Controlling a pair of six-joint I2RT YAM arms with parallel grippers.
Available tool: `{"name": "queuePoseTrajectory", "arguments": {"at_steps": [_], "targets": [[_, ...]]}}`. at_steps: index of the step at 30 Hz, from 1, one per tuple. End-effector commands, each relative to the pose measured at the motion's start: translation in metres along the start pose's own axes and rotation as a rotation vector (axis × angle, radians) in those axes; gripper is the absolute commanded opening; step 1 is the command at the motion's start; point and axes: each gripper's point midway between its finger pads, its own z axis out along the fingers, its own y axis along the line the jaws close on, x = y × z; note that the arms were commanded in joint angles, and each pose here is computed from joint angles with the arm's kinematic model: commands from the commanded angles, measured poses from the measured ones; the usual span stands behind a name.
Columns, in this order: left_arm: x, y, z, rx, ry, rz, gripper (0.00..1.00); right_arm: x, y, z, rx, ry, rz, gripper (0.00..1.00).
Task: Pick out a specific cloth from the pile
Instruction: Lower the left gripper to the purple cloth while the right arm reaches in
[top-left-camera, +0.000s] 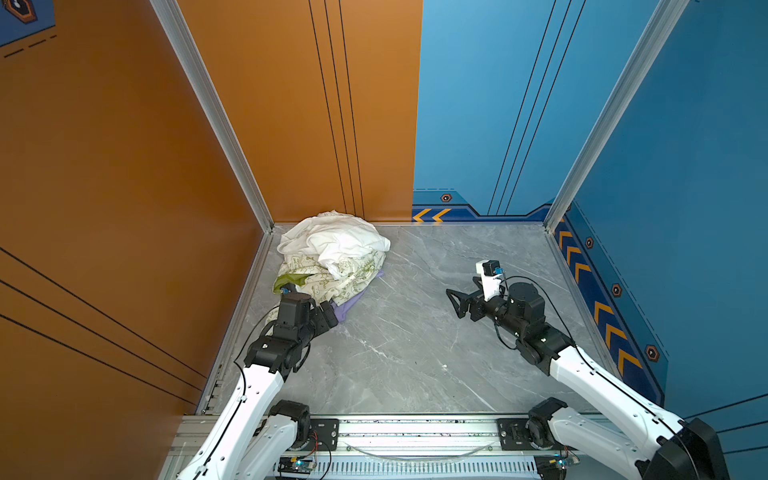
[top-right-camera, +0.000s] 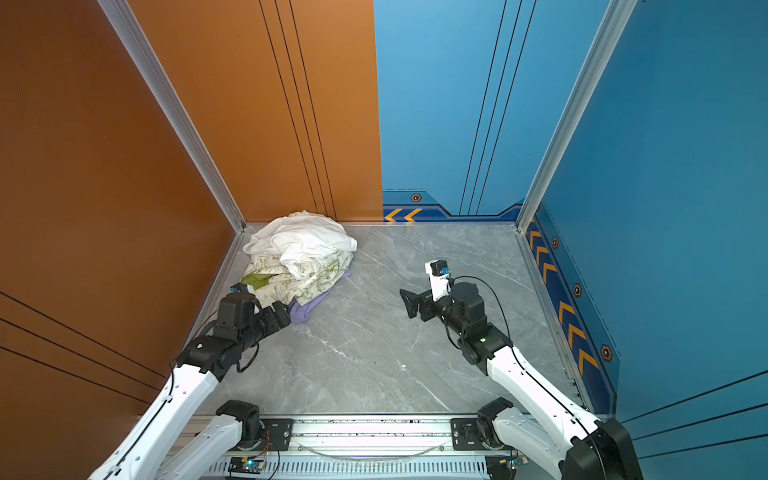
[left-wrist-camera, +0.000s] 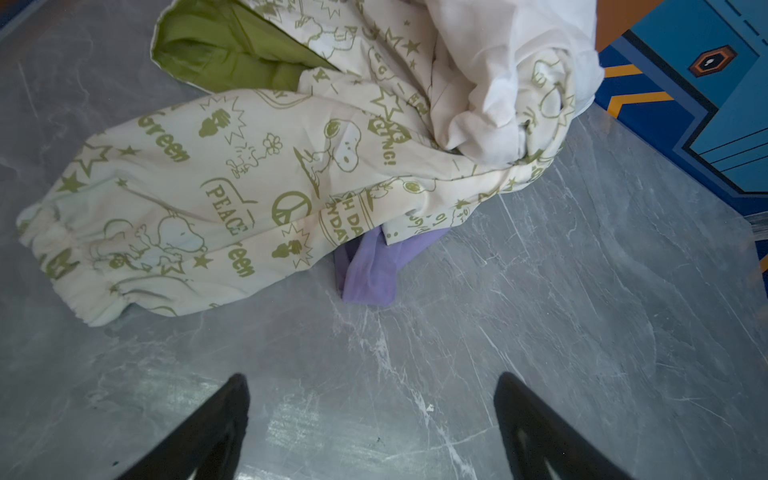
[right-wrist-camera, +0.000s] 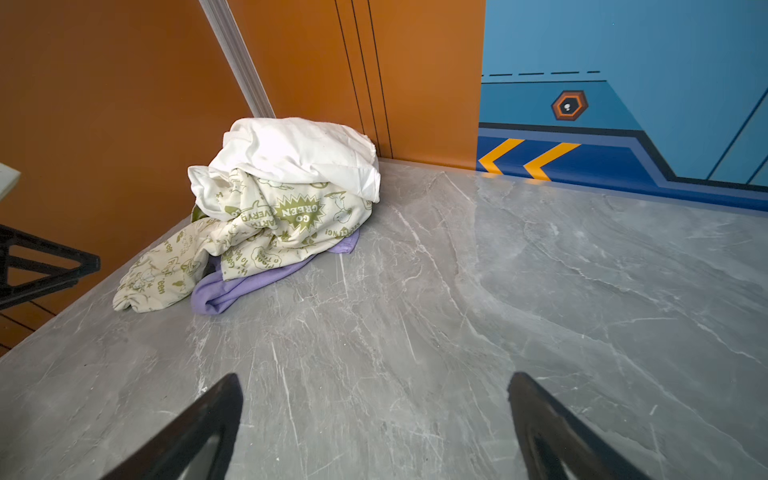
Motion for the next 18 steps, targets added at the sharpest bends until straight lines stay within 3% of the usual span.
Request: {"name": "queuePoseTrajectory", "arguments": {"at_steps": [1, 18], "targets": [[0.021, 0.002, 0.009, 0.001, 0.107, -0.076, 0.92, -0.01, 0.008, 0.004, -0.01, -0.013, -0.006, 1.0], [0.034, 0.012, 0.064, -0.088, 0.205, -0.118, 0.73, -0.012, 0.046, 0.024, -0.096, -0.001, -0.037, 1.0]]}}
